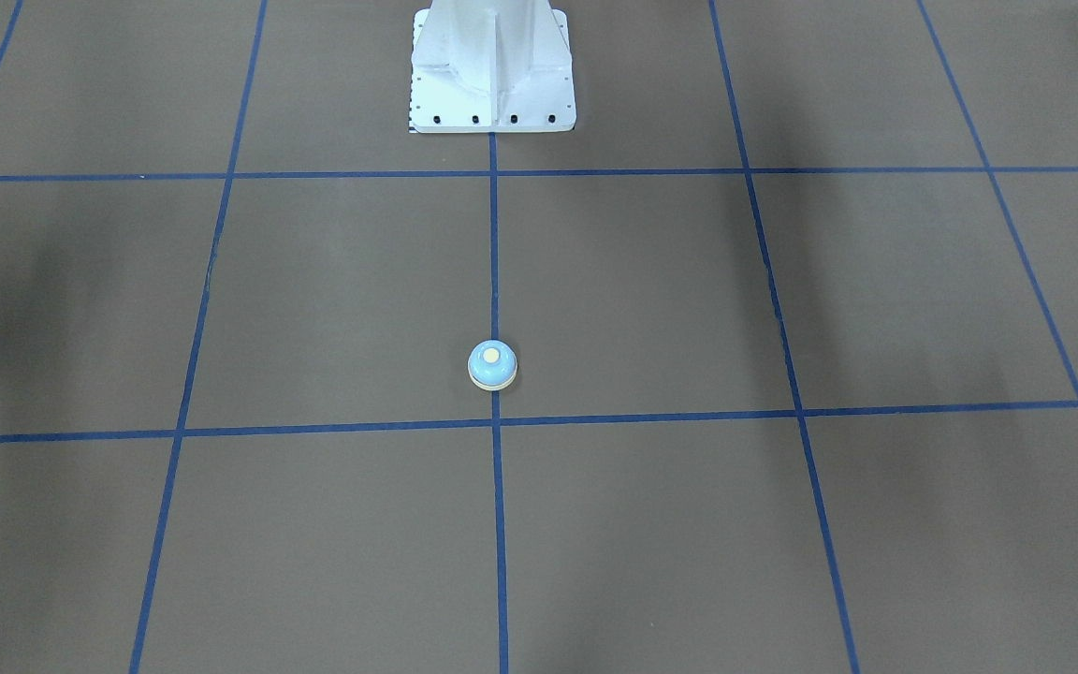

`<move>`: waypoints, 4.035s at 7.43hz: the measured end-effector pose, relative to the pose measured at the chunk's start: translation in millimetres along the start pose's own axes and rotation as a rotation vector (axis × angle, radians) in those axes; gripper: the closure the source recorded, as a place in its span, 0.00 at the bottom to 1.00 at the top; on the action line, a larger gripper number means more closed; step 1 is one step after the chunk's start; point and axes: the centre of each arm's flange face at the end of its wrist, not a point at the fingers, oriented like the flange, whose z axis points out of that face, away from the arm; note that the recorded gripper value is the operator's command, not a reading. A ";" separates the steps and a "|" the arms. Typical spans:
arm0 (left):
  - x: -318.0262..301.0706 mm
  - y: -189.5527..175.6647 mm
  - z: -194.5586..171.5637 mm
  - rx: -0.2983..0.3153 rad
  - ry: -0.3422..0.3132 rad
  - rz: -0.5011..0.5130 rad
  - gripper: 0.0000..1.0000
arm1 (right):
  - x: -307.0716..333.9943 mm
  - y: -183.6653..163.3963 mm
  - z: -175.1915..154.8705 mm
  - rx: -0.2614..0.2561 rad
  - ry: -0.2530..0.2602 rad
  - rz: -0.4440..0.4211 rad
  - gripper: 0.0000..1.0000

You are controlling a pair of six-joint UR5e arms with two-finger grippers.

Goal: Place and press bell with both arms

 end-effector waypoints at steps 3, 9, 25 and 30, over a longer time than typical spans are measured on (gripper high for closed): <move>-5.0 1.3 -2.0 -0.008 -0.059 0.135 0.00 | 110.4 106.6 -10.6 -0.015 0.031 0.096 0.01; -0.6 16.6 -10.6 -0.054 -0.076 -0.117 0.00 | 121.5 217.8 -12.2 -0.038 0.041 0.192 0.00; 4.7 38.3 -25.3 -0.033 -0.087 -0.141 0.00 | 86.0 191.4 -5.7 -0.048 0.012 0.181 0.00; 5.4 37.6 -25.8 -0.031 -0.087 -0.137 0.00 | 85.4 191.0 -6.2 -0.046 0.013 0.179 0.00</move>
